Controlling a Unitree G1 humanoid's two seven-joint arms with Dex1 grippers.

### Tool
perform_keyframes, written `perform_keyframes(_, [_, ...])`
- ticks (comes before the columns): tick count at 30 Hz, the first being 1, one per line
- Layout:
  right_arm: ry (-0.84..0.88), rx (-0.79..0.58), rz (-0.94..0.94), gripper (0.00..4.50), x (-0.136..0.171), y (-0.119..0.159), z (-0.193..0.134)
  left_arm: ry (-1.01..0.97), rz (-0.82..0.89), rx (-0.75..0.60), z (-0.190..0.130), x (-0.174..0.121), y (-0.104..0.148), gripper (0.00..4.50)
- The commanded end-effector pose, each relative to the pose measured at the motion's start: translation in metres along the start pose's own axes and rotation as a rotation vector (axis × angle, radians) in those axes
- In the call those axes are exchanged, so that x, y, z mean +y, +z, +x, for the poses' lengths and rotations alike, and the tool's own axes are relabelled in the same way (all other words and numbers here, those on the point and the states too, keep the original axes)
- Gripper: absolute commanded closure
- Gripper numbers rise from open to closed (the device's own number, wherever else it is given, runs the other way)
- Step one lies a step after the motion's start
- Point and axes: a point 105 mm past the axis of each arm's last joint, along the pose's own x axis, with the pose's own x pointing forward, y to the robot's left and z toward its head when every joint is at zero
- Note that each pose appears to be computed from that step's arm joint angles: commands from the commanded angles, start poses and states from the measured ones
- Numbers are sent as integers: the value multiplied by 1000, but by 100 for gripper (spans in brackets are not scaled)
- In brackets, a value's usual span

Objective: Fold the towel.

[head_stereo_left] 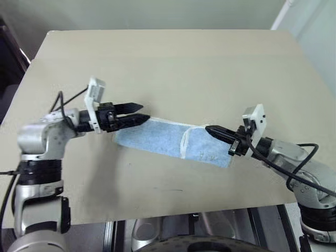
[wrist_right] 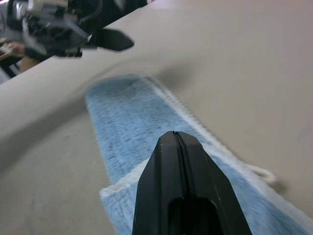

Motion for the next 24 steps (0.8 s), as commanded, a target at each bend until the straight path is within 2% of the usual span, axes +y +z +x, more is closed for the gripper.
perform_keyframes(1, [56, -12, -69, 362, 2, 10, -3, 132, -47, 25, -30, 8, -2, 0])
perform_keyframes(8, [105, 0, -109, 129, 1, 12, 2, 276, -177, 38, -70, 16, -11, 0])
perform_keyframes(12, [75, -9, -119, 3, -6, 12, 8, 329, -278, 30, -83, 16, -13, 0])
perform_keyframes(17, [65, -35, -95, 3, -10, 16, 12, 334, -419, 79, -87, 7, -34, 0])
perform_keyframes(24, [36, -21, -85, 3, -11, 11, 16, 307, -610, 13, -74, 7, -44, 0])
